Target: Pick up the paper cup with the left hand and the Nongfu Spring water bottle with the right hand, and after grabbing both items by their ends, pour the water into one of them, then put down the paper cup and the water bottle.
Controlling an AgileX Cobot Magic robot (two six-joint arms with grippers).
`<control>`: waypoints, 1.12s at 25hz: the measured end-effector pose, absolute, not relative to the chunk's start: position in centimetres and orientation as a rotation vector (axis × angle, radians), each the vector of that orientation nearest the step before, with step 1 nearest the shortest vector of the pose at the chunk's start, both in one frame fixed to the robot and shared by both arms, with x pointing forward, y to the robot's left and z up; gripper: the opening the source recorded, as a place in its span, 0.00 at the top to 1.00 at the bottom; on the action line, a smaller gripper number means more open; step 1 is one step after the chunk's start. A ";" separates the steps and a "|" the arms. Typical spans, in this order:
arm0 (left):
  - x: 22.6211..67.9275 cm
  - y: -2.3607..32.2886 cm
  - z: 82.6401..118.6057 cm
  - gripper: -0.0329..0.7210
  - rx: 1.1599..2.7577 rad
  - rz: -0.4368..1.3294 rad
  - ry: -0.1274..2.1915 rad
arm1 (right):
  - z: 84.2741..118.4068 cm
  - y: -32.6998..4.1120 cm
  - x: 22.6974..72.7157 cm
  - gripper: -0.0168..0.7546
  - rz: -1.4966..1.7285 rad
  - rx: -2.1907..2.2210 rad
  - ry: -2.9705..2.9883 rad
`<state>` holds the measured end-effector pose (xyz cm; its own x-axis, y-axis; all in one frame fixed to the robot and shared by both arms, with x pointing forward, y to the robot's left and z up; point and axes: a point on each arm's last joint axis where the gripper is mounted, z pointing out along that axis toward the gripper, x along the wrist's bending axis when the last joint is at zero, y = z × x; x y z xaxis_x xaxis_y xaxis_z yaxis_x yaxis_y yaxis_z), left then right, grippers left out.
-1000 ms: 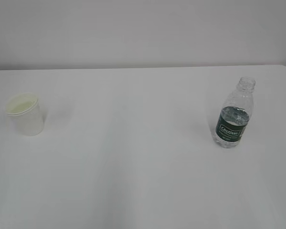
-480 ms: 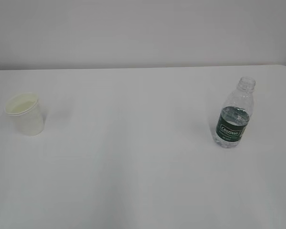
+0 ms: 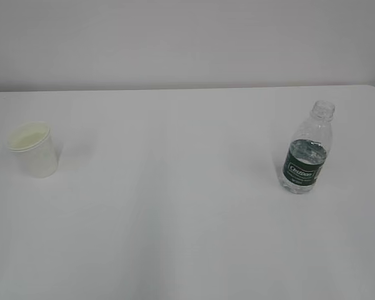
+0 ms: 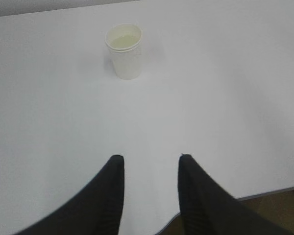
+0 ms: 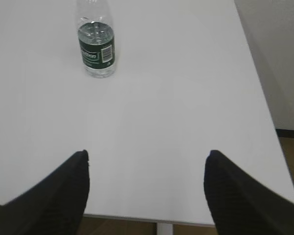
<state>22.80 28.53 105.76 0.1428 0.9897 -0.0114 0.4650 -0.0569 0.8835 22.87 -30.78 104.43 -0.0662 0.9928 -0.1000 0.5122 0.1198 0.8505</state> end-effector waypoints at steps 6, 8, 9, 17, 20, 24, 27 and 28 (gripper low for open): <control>22.8 28.5 105.8 0.61 1.639 0.847 1.429 | 104.4 -30.1 22.8 0.26 0.922 1.495 1.708; 22.8 28.5 105.8 0.61 1.639 0.847 1.429 | 104.4 -30.3 22.8 0.26 0.907 1.493 1.703; 22.8 28.5 105.8 0.61 1.639 0.847 1.429 | 104.4 -30.3 22.8 0.26 0.902 1.490 1.702; 22.8 28.5 105.8 0.62 1.639 0.847 1.429 | 104.4 -30.3 22.8 0.26 0.897 1.486 1.703; 22.8 28.5 105.8 0.63 1.639 0.847 1.429 | 104.4 -30.3 22.8 0.26 0.897 1.486 1.703; 22.8 28.5 105.8 0.64 1.639 0.849 1.430 | 104.4 -30.3 22.8 0.26 0.897 1.486 1.703; 22.8 28.5 105.8 0.64 1.639 0.849 1.430 | 104.4 -30.3 22.8 0.26 0.895 1.486 1.702; 22.8 28.5 105.8 0.64 1.639 0.849 1.430 | 104.4 -30.4 22.8 0.26 0.893 1.486 1.702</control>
<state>22.81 28.54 105.76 0.1420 0.9898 -0.0103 0.4651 -0.0576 0.8834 22.83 -30.35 104.41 -0.0997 0.9930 -0.0630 0.5123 0.1055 0.8523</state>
